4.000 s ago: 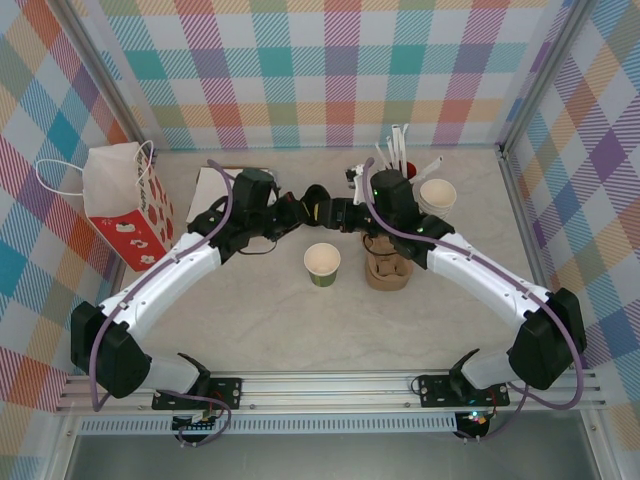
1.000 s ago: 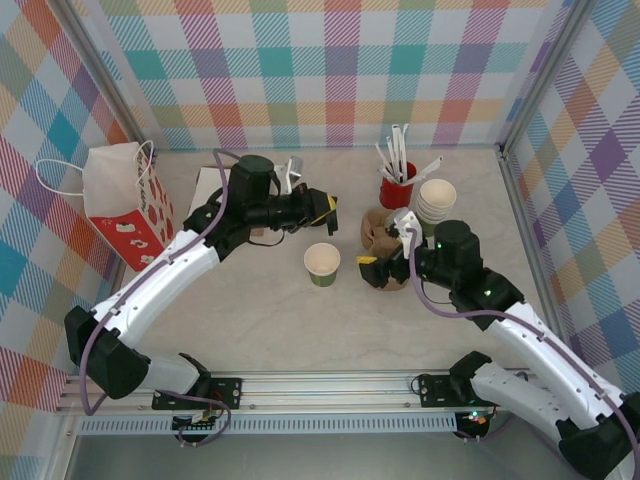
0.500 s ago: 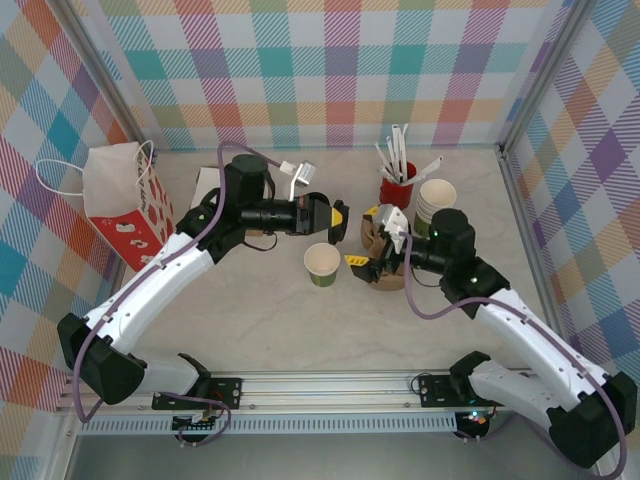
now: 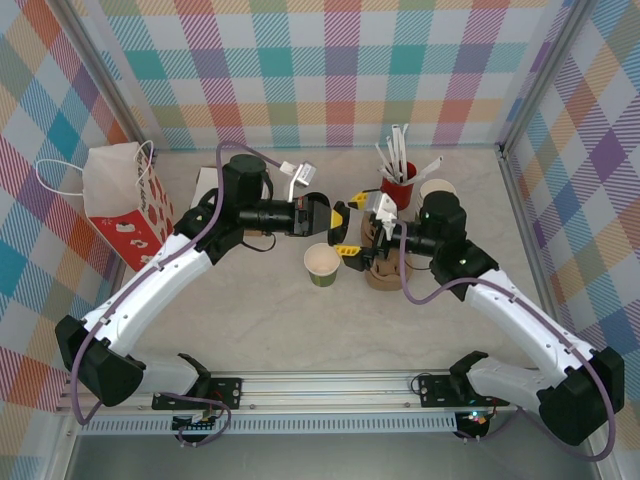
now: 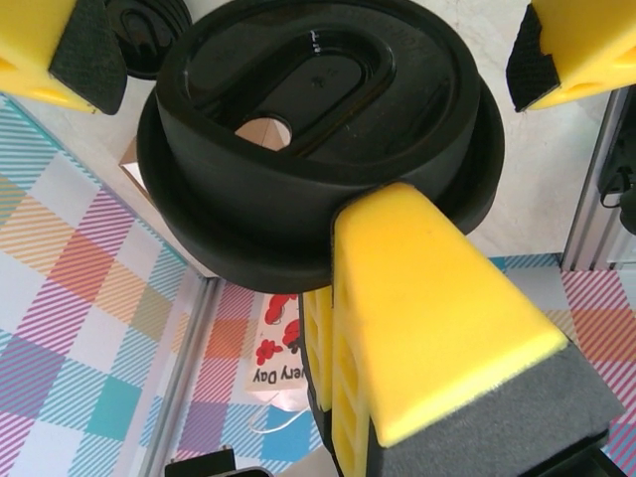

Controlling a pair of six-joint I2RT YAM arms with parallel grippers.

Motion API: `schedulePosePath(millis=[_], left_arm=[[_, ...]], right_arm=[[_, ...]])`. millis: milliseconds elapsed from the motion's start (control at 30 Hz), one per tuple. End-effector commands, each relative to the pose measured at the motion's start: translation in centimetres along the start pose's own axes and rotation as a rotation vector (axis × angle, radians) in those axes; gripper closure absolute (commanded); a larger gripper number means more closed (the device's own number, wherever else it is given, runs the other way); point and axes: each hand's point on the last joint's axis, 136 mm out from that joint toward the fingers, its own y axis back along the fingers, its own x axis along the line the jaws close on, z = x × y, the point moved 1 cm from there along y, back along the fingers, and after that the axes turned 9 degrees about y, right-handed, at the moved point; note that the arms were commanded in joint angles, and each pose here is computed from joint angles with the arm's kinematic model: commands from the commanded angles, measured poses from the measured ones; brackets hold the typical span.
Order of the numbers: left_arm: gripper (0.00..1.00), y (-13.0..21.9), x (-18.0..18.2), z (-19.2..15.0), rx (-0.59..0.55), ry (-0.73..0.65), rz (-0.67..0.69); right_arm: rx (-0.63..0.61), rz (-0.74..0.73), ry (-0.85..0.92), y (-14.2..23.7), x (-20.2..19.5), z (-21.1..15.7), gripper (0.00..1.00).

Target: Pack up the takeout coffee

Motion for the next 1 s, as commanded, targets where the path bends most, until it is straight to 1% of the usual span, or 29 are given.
schedulePosePath(millis=[0,133,367,533,967], left_arm=[[0.96,1.14,-2.5,0.15,-0.011,-0.08,-0.061],[0.97,1.25,-2.63,0.01,-0.007,-0.089,-0.064],[0.97,1.3,-2.94,-0.24,0.005,-0.102,-0.079],[0.98,1.34,-3.09,-0.16,0.001,-0.106,-0.082],[0.98,1.38,-3.47,-0.05,-0.007,-0.114,-0.094]], right_arm=[[-0.069,0.039,0.058,0.22,0.07,2.22,0.04],[-0.072,0.063,0.052,0.44,0.33,2.3,0.1],[-0.08,0.086,0.042,0.61,0.48,2.54,0.11],[-0.08,0.112,0.03,0.44,0.63,2.65,0.17],[-0.081,0.133,-0.017,-0.08,0.75,2.03,0.16]])
